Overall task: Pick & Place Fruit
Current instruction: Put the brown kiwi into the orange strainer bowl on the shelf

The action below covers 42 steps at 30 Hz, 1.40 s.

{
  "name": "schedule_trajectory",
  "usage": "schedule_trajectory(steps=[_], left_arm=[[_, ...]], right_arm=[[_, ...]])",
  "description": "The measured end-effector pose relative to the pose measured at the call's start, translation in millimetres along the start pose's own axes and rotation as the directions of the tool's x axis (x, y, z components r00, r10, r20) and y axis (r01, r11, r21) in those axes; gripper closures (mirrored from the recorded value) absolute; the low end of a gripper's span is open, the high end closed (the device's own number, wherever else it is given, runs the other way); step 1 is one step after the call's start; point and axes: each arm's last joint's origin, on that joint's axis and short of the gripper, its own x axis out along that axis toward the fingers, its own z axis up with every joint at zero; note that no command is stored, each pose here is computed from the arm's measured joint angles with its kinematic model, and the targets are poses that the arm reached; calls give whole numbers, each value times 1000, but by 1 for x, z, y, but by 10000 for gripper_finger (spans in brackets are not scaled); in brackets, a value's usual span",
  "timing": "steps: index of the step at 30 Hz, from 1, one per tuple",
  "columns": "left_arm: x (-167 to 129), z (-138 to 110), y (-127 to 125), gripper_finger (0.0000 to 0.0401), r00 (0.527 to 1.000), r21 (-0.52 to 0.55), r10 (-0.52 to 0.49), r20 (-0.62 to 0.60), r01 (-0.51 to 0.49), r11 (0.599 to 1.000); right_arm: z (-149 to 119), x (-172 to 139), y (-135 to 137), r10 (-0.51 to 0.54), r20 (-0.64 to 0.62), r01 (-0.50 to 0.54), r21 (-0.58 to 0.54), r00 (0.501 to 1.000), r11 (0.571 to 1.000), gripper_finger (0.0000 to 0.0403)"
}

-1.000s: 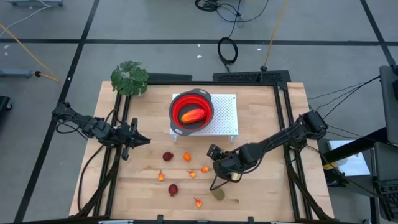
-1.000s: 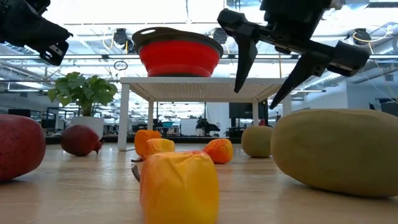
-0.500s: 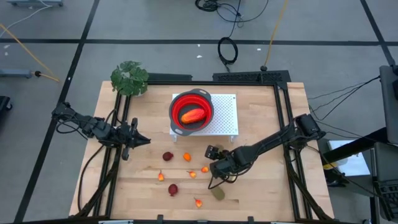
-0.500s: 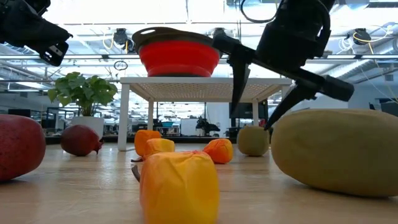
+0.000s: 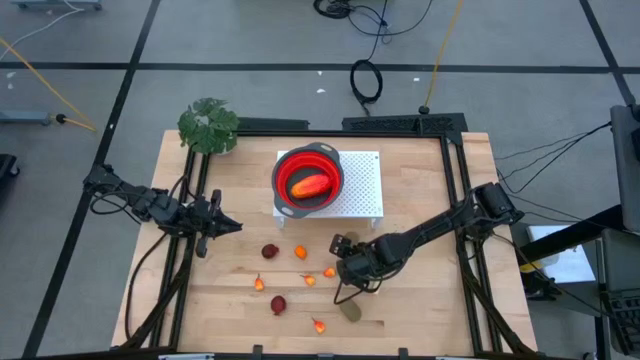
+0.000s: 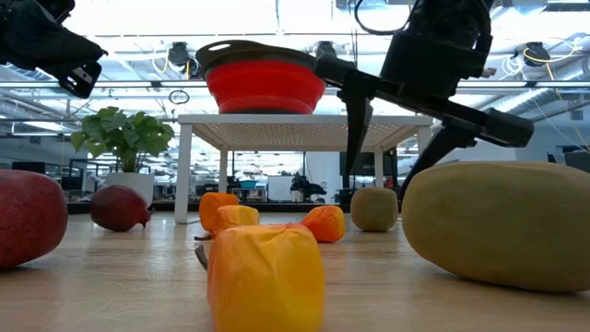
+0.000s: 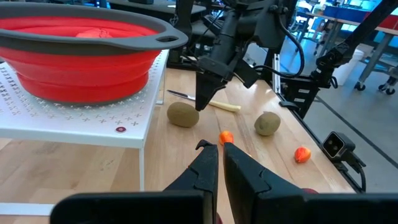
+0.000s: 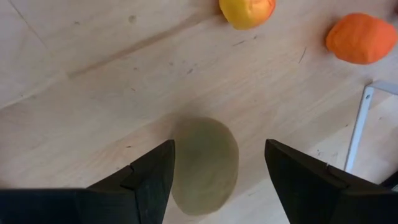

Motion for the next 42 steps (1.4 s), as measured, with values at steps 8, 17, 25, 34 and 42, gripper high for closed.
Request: schedule_trajectory(steps=[8,17,25,34,42], left_arm=[[0,0,0,377,1000,-1,-2,0,2,1000],[0,0,0,377,1000,8,-2,0,2,1000],[0,0,0,377,1000,11,-2,1,2,1000],[0,0,0,377,1000,10,-2,3,2,1000],[0,0,0,377,1000,9,-2,2,2,1000]], right_arm=[[-4,2,-2,49,50,-51,40,998,998,161],[-8,5,-6,50,42,-53,56,998,997,161],[-13,14,5,78,16,-79,46,997,996,161],[-14,16,7,60,0,-60,73,998,996,161],[-15,16,6,59,1,-59,77,998,995,199]])
